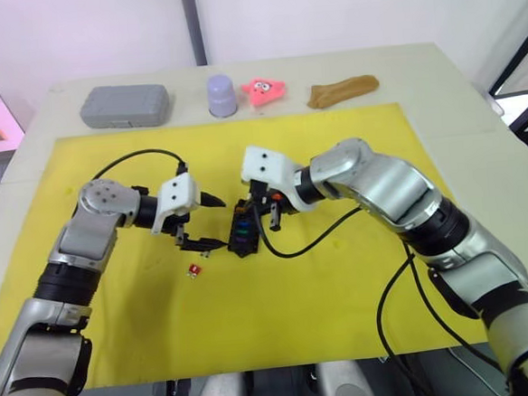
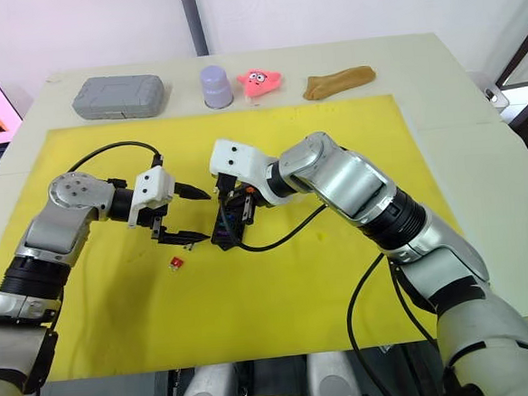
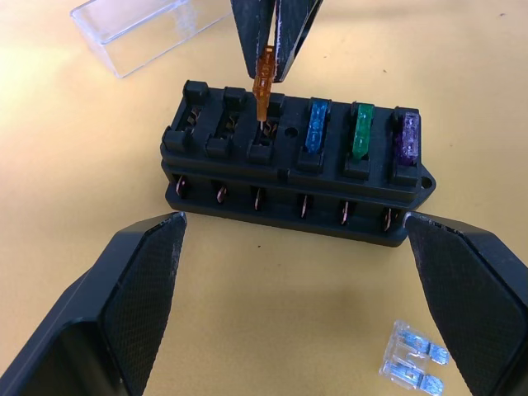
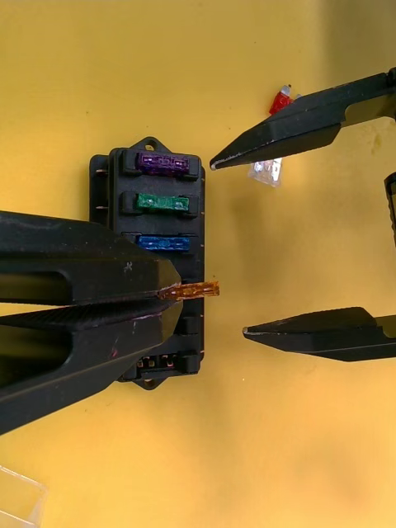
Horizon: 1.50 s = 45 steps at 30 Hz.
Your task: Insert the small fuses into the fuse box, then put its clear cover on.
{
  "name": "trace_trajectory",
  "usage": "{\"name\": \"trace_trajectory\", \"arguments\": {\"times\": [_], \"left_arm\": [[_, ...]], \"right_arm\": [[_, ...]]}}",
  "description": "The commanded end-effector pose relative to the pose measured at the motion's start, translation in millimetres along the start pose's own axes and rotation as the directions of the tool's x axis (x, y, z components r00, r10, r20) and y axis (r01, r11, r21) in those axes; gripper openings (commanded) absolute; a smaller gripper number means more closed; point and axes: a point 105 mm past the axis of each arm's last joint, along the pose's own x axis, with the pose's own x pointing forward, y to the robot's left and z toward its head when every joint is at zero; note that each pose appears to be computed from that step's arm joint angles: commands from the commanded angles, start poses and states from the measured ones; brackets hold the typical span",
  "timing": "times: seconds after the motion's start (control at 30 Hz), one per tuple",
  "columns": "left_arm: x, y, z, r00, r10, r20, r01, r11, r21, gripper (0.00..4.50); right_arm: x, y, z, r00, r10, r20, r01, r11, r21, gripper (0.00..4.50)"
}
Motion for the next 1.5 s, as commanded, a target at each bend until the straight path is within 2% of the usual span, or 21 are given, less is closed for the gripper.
{"name": "trace_trajectory", "arguments": {"times": [0.03, 0.43, 0.87, 1.5], "left_arm": [[-5.4, 1.7, 7.6, 1.000, 0.020, 0.000, -0.020, 0.999, 0.049, 4.43], [-5.8, 1.0, 10.0, 1.000, 0.018, 0.008, -0.019, 0.999, 0.049, 4.43], [-5.3, 1.7, 10.3, 1.000, 0.017, 0.009, -0.017, 0.999, 0.048, 4.43], [-4.8, 2.2, 11.5, 1.000, 0.024, 0.012, -0.024, 0.999, 0.048, 4.43]], "right_arm": [[6.6, 2.3, -9.1, 1.000, -0.006, -0.017, 0.007, 1.000, 0.008, 0.00], [7.6, 1.1, -12.0, 1.000, -0.016, -0.023, 0.016, 1.000, 0.016, 0.00], [-8.3, -4.9, 12.9, 0.999, -0.029, 0.044, 0.027, 0.999, 0.036, 0.00], [5.8, -0.4, -5.5, 1.000, -0.010, -0.019, 0.012, 0.998, 0.068, 0.00]]}}
